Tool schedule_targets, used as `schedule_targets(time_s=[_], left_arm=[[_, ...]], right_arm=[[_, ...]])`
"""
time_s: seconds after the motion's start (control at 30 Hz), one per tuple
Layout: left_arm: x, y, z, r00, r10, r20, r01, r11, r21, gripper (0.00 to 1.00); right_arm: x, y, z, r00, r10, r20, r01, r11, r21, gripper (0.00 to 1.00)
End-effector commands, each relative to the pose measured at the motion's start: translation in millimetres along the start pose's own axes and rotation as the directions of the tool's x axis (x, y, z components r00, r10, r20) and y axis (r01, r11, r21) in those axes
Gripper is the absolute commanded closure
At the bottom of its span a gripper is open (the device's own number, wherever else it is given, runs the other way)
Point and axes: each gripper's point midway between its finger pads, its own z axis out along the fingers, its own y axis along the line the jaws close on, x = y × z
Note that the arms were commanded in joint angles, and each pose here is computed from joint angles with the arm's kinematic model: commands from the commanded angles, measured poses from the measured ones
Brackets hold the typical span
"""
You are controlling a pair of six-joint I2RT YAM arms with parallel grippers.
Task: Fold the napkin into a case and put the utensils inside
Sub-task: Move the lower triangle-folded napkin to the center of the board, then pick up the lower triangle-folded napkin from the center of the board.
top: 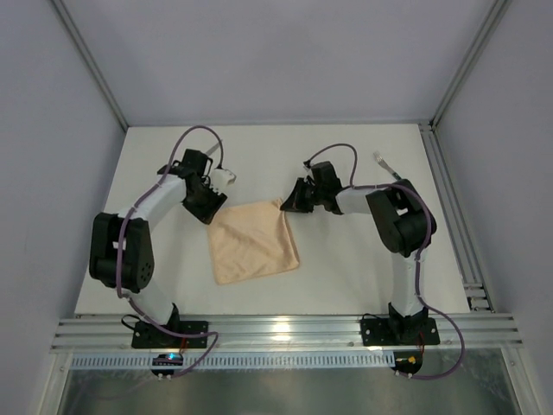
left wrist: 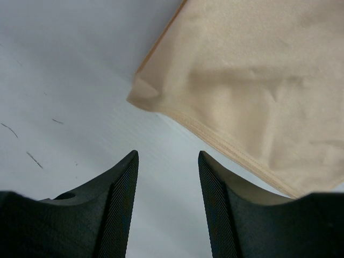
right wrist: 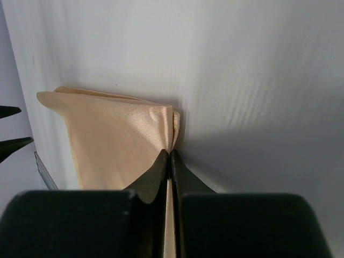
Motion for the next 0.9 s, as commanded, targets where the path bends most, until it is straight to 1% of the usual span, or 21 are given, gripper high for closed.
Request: schedule_targets(time_s=[0.0, 0.07, 0.1, 0.17, 0.2, 0.23, 0.33, 0.37, 0.43, 0.47, 0.57, 0.6, 0.63, 0.67, 0.73, 0.87], left_arm=[[-16.9, -34.1, -37.0, 0.99, 0.044, 0.135, -0.055, 0.996, 0.072, 0.49], [-11.3, -50.3, -39.8, 0.985, 0.105, 0.14, -0.116, 0.991, 0.07, 0.49], [-14.4, -67.4, -47.1, 0.972, 0.169, 0.163, -0.182, 0.981, 0.067, 0.48], [-2.5, -85.3, -45.1, 0.956, 0.252, 0.149, -0.263, 0.963, 0.064, 0.47], [-0.9, -95.9, -50.7, 0.942, 0.292, 0.168, -0.306, 0.95, 0.066, 0.46], [12.9, -115.6, -45.3, 0.924, 0.354, 0.147, -0.37, 0.923, 0.103, 0.45], [31.1, -140.1, -48.4, 0.851, 0.496, 0.173, -0.518, 0.846, 0.125, 0.41], [43.9, -144.5, -42.5, 0.822, 0.543, 0.171, -0.566, 0.813, 0.139, 0.39], [49.3, -147.3, -44.2, 0.777, 0.593, 0.211, -0.621, 0.777, 0.104, 0.34], [56.0, -147.6, -36.2, 0.745, 0.631, 0.218, -0.659, 0.747, 0.09, 0.32], [58.9, -156.6, -33.1, 0.683, 0.679, 0.268, -0.717, 0.694, 0.066, 0.29], [68.0, -158.9, -26.0, 0.667, 0.698, 0.261, -0.734, 0.675, 0.074, 0.27], [69.9, -160.9, -23.3, 0.653, 0.709, 0.266, -0.746, 0.662, 0.07, 0.26], [73.6, -164.1, -19.1, 0.638, 0.724, 0.264, -0.761, 0.644, 0.073, 0.26], [78.4, -166.1, -5.7, 0.626, 0.733, 0.265, -0.771, 0.634, 0.067, 0.26], [85.1, -166.1, 8.4, 0.625, 0.742, 0.243, -0.774, 0.629, 0.074, 0.26]], right_arm=[[-11.5, -2.4, -24.2, 0.995, 0.03, 0.092, -0.032, 0.999, 0.019, 0.96], [-5.5, -10.3, -36.7, 0.994, 0.033, 0.108, -0.038, 0.998, 0.04, 0.96], [6.3, -19.7, -40.4, 0.994, 0.046, 0.094, -0.051, 0.997, 0.058, 0.96], [9.5, -20.7, -48.6, 0.995, 0.046, 0.093, -0.05, 0.998, 0.047, 0.96], [13.0, -23.3, -50.5, 0.995, 0.047, 0.085, -0.052, 0.998, 0.047, 0.96], [17.4, -29.2, -54.4, 0.995, 0.055, 0.079, -0.059, 0.997, 0.052, 0.96], [24.1, -35.7, -57.4, 0.998, 0.039, 0.053, -0.042, 0.997, 0.058, 0.96], [25.6, -35.7, -58.6, 0.998, 0.036, 0.042, -0.038, 0.998, 0.054, 0.96], [25.2, -35.8, -60.5, 0.999, 0.017, 0.037, -0.019, 0.998, 0.055, 0.95], [24.7, -33.9, -62.1, 0.999, 0.012, 0.036, -0.014, 0.999, 0.052, 0.94], [23.1, -36.3, -65.0, 0.999, -0.01, 0.032, 0.007, 0.997, 0.076, 0.91], [20.6, -34.9, -65.0, 0.999, -0.017, 0.034, 0.014, 0.997, 0.077, 0.9], [22.5, -35.7, -65.0, 1.0, -0.016, 0.021, 0.014, 0.997, 0.081, 0.88], [23.1, -34.6, -64.8, 1.0, -0.018, 0.013, 0.017, 0.997, 0.079, 0.81], [22.9, -34.5, -65.6, 0.999, -0.032, -0.002, 0.032, 0.996, 0.083, 0.69], [18.0, -32.3, -77.2, 0.997, -0.073, 0.019, 0.071, 0.991, 0.112, 0.59]])
